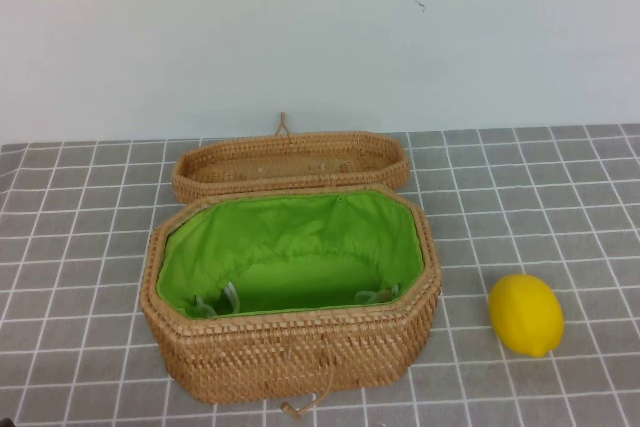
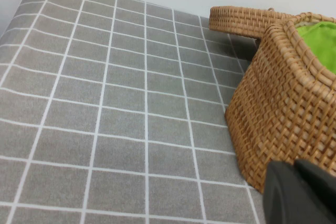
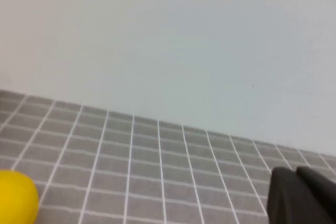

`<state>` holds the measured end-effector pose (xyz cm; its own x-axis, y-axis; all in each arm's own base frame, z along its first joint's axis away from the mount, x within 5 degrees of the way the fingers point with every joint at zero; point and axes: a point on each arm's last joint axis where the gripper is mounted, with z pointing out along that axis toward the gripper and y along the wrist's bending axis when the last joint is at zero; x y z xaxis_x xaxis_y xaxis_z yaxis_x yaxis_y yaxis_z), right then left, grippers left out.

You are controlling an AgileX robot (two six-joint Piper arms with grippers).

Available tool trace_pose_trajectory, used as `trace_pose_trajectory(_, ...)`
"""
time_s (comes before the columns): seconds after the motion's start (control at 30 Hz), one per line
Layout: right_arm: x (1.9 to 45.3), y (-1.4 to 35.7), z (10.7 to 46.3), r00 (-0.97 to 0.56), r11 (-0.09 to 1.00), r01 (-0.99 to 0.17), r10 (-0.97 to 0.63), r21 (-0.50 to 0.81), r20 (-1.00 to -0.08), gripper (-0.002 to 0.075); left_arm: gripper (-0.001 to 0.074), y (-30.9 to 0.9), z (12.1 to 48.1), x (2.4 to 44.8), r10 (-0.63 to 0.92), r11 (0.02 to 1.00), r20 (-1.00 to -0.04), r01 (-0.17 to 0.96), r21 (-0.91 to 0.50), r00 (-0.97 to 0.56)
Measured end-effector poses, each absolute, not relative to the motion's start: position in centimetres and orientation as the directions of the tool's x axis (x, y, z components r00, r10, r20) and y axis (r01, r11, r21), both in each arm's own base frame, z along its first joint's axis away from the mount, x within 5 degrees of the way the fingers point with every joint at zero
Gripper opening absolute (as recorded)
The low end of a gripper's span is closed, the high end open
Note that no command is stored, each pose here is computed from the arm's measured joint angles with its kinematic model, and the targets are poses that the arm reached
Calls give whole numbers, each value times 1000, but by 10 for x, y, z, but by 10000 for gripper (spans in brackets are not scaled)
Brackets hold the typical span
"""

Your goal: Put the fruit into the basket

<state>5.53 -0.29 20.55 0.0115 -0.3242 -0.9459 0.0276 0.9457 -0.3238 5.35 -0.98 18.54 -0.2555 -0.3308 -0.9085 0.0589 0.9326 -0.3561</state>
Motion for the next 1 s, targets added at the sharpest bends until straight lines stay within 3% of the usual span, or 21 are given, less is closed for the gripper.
trace_pose_trajectory(0.27, 55, -6, 200, -52, 946, 39, -320, -323, -946, 0, -3, -10, 185, 54, -331, 933, -908, 59, -356, -255)
trace_pose_trajectory(0.53, 54, 6, 221, 199, 945, -8, -318, -326, -927, 0, -3, -10, 185, 54, -331, 933, -908, 59, -356, -255)
trace_pose_trajectory(0.77, 38, 23, 252, 583, 938, -83, -229, -337, -780, 0, -3, -10, 185, 54, -331, 933, -908, 59, -356, -255)
trace_pose_trajectory(1.0, 32, 19, 267, 641, 971, -97, -106, -217, -760, 0, -3, -10, 185, 54, -331, 933, -908, 59, -356, -255)
